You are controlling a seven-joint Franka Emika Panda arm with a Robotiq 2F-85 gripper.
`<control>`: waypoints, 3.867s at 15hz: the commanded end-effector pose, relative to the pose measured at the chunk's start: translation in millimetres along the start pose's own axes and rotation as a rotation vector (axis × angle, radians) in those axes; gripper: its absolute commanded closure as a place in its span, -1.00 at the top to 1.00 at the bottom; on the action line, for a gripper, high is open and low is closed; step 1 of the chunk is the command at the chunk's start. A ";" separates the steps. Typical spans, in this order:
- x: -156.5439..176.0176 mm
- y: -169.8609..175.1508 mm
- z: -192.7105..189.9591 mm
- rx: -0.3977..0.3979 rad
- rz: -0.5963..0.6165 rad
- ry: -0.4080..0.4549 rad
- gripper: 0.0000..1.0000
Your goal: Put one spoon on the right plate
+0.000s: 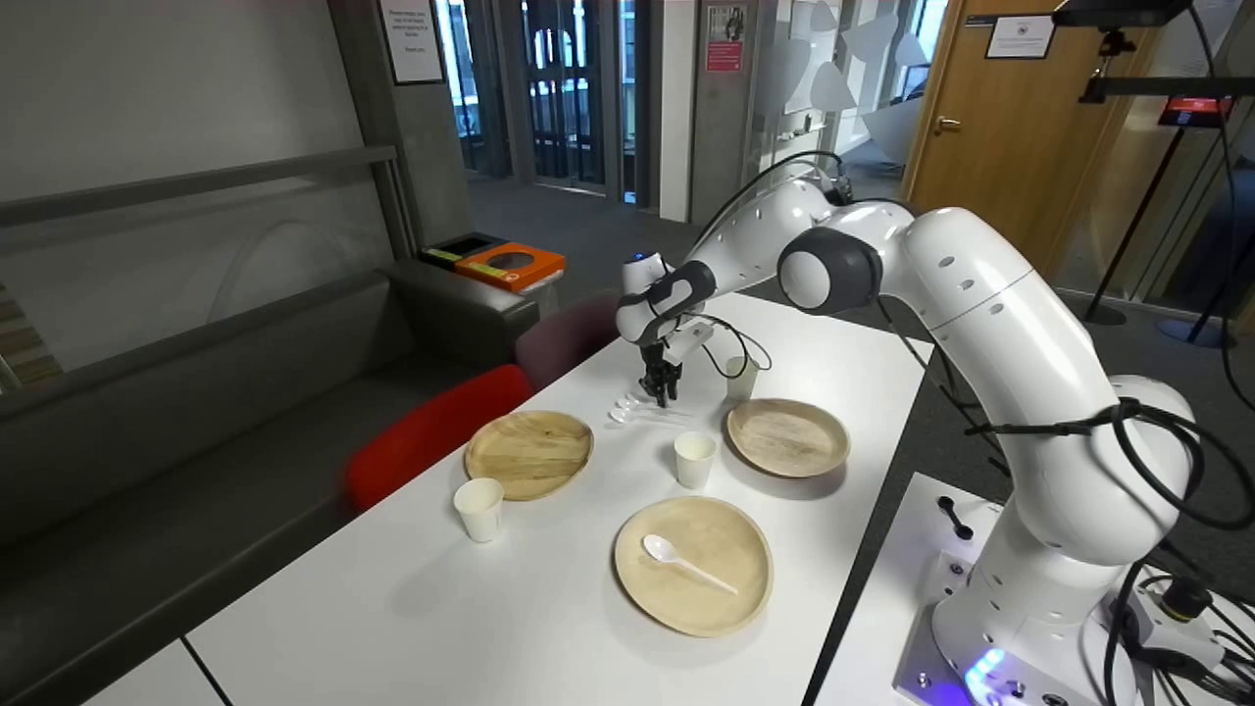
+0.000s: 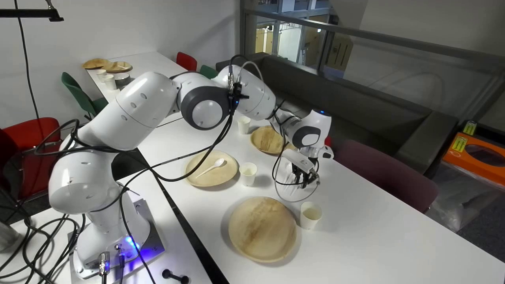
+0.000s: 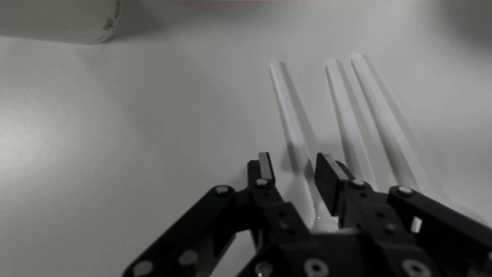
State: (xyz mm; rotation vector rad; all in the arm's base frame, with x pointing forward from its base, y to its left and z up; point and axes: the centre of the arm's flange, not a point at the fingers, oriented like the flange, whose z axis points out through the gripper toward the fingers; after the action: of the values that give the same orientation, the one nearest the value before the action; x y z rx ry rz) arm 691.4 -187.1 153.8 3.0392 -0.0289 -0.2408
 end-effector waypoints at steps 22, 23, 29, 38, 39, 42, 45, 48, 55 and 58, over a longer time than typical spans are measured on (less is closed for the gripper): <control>3.3 -3.0 -8.0 -0.057 -0.187 0.005 1.00; 3.9 -3.3 -7.9 -0.061 -0.208 0.002 1.00; 5.3 -3.4 -7.2 -0.078 -0.297 -0.012 0.47; 5.4 -3.5 -5.1 -0.078 -0.338 -0.012 -0.04; 5.2 -3.8 -4.7 -0.079 -0.339 -0.011 0.05; 5.3 -4.2 -2.6 -0.077 -0.345 -0.012 0.23; 5.5 -4.3 1.1 -0.074 -0.352 -0.017 0.23; 4.6 -4.1 4.8 -0.072 -0.355 -0.022 -0.10; 2.1 -2.2 1.6 -0.075 -0.354 -0.016 0.26; 0.5 -0.9 -0.2 -0.076 -0.352 -0.012 0.08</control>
State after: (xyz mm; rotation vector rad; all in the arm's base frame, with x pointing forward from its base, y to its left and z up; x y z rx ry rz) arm 691.6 -181.0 142.6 2.9608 0.4586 -0.2971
